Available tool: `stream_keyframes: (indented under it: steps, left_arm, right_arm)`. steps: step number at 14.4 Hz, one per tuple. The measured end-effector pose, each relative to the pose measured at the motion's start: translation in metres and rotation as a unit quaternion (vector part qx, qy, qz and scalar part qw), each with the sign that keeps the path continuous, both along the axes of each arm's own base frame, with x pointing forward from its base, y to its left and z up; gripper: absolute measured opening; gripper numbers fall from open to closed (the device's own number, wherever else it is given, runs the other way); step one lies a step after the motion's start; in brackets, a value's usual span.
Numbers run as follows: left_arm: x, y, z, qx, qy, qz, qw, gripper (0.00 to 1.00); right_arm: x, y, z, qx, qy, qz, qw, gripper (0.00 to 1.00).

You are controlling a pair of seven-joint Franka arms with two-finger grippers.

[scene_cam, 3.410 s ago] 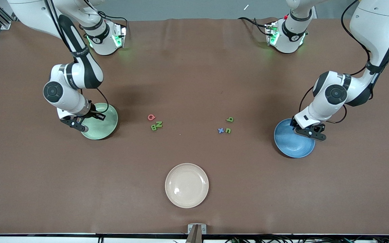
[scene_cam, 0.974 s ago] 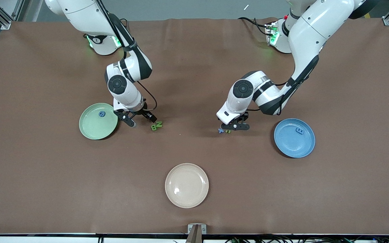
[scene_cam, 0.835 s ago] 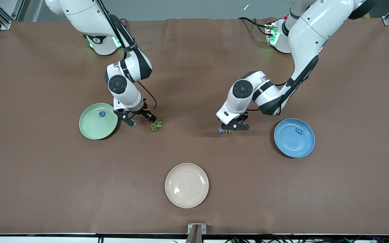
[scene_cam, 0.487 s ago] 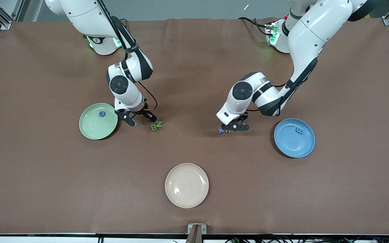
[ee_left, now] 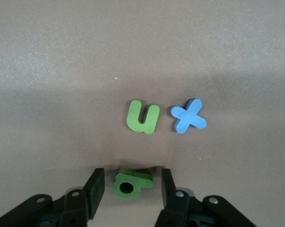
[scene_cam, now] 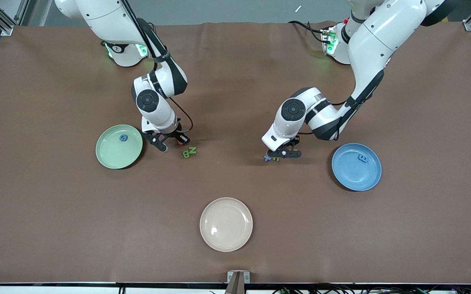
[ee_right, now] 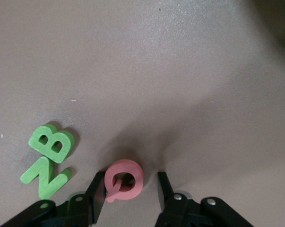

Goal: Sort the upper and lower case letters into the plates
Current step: 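Grasp the pink Q with the right gripper while the left gripper grasps the q, then drop the Q in the green plate while the left gripper drops q in blue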

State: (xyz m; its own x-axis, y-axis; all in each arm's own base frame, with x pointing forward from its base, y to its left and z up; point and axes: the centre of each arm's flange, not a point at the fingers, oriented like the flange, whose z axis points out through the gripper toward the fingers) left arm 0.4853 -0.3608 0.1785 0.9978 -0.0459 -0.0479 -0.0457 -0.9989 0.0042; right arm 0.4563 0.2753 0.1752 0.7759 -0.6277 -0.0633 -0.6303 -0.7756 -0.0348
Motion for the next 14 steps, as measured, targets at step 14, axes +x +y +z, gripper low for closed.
stream_keyframes:
  steps: [14]
  left_arm:
    - [-0.001, 0.002, -0.002, 0.002, 0.003, 0.001, 1.000, 0.38]
  right_arm:
    - [0.064, -0.180, 0.078, 0.011, 0.030, 0.135, 0.990, 0.35]
